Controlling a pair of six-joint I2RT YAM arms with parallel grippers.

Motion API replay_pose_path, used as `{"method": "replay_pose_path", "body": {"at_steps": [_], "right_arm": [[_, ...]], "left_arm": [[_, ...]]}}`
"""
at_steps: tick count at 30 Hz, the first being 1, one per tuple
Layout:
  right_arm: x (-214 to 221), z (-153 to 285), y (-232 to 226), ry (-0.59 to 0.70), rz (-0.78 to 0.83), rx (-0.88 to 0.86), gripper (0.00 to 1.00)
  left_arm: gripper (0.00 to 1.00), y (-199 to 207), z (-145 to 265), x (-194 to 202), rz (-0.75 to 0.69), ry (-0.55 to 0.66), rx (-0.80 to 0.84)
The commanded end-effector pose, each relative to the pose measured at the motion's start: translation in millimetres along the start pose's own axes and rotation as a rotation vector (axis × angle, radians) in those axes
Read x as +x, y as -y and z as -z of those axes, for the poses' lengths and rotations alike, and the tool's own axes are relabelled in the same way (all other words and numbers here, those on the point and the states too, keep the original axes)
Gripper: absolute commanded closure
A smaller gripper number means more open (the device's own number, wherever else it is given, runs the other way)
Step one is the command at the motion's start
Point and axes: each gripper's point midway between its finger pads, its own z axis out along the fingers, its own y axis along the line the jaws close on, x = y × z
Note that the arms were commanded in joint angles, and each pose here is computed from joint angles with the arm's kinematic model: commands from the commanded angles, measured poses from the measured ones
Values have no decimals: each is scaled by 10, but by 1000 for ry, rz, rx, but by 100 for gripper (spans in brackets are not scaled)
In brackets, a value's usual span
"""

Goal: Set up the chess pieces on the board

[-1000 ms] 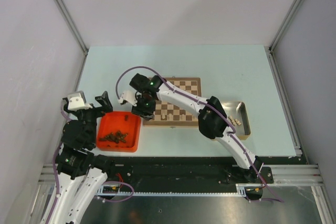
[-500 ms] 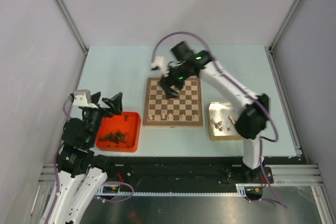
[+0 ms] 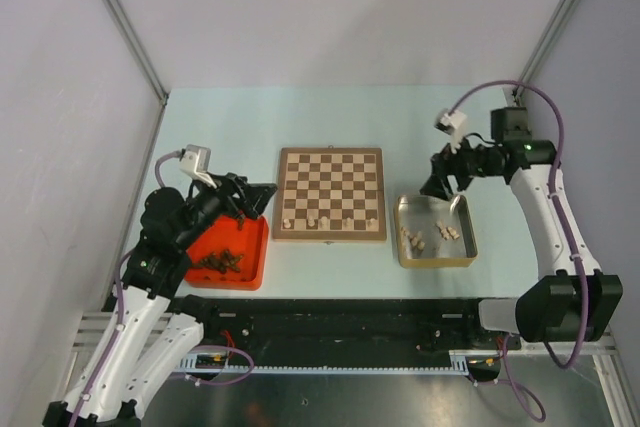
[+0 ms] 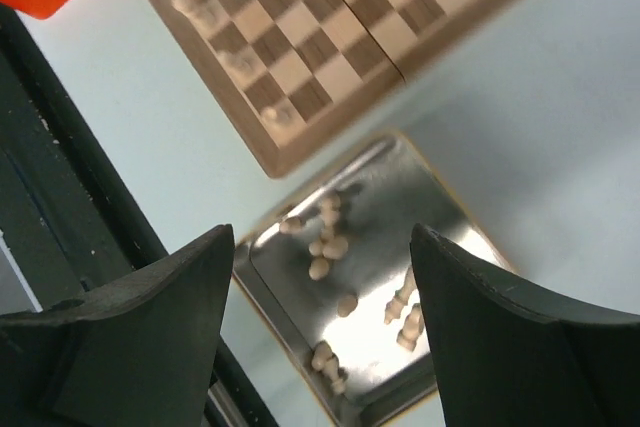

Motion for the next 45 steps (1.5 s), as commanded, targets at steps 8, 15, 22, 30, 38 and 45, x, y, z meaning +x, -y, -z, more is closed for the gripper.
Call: {"method": "replay_pose_path", "body": {"at_steps": [8,15,22,30,38,45], "right_arm": [[699,-66,204,-48,-93,33,28],[1032,-236,57,-110,214,-155,28],[1303,-389,26,-156,528,-338,28],[1331,-626,-162,-157,578,-447,34],[1506,-692,-206,-216,571,-474,39],[1638,-792,-65,-286,547,-446,46]], "left_arm": [[0,260,5,91,22,-73,148],[0,148,-98,161,-54,-106,128],[0,44,-247,159,-252,-136,144],[0,-94,-394,369,-351,-212,167],[0,-154,-160,272,-395,-104,88],[0,-133,-185,302,-385,-120,106]]}}
